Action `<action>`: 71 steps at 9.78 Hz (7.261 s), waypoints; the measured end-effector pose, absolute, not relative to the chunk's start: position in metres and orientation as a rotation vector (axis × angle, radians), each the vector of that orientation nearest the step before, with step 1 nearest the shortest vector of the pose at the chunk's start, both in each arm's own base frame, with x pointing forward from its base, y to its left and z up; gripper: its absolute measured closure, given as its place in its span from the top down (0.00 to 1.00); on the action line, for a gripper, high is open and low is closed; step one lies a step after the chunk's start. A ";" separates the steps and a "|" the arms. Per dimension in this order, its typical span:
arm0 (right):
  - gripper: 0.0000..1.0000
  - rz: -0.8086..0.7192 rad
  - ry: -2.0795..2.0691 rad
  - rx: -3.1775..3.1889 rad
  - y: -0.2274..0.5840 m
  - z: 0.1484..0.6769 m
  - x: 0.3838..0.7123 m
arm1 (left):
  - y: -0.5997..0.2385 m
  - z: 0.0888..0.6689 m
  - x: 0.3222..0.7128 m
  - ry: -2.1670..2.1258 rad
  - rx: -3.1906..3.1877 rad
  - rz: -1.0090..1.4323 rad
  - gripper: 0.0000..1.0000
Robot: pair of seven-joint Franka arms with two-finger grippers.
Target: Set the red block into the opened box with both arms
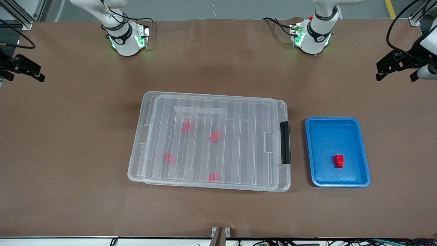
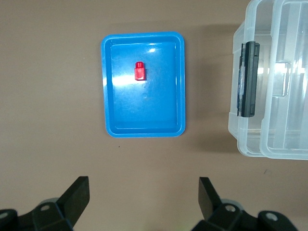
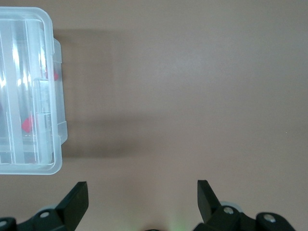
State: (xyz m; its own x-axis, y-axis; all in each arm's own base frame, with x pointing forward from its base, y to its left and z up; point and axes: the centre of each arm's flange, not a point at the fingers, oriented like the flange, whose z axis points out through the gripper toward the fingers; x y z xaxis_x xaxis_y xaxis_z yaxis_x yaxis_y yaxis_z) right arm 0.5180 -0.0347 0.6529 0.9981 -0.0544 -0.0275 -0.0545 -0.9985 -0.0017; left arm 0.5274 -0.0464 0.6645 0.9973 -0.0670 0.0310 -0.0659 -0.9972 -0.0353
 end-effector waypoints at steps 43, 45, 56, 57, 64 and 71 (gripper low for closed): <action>1.00 0.020 0.130 -3.129 -0.052 0.665 0.554 | -0.367 0.283 0.604 0.027 -3.121 0.010 0.36; 1.00 0.040 0.153 -3.116 -0.060 0.656 0.543 | -0.378 0.243 0.601 0.050 -3.137 0.015 0.36; 1.00 0.040 0.139 -3.116 -0.055 0.652 0.542 | -0.390 0.235 0.613 0.080 -3.184 -0.080 1.00; 1.00 0.040 0.139 -3.116 -0.055 0.652 0.542 | -0.389 0.252 0.614 0.077 -3.184 -0.097 1.00; 1.00 0.046 0.133 -3.115 -0.055 0.650 0.543 | -0.310 0.440 0.624 -0.059 -3.109 -0.165 1.00; 0.18 0.238 -0.325 -3.089 -0.072 0.416 0.639 | -0.113 0.640 0.580 0.000 -3.070 -0.197 1.00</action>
State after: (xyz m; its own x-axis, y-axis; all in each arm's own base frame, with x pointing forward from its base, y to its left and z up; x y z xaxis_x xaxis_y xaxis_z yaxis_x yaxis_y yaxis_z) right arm 0.6388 -0.0720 0.4164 0.9665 0.2091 -0.1489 0.2050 -0.9779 -0.0420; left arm 0.5805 -0.1128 0.6403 0.9918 -0.0045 0.1276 0.0039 -0.9979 -0.0654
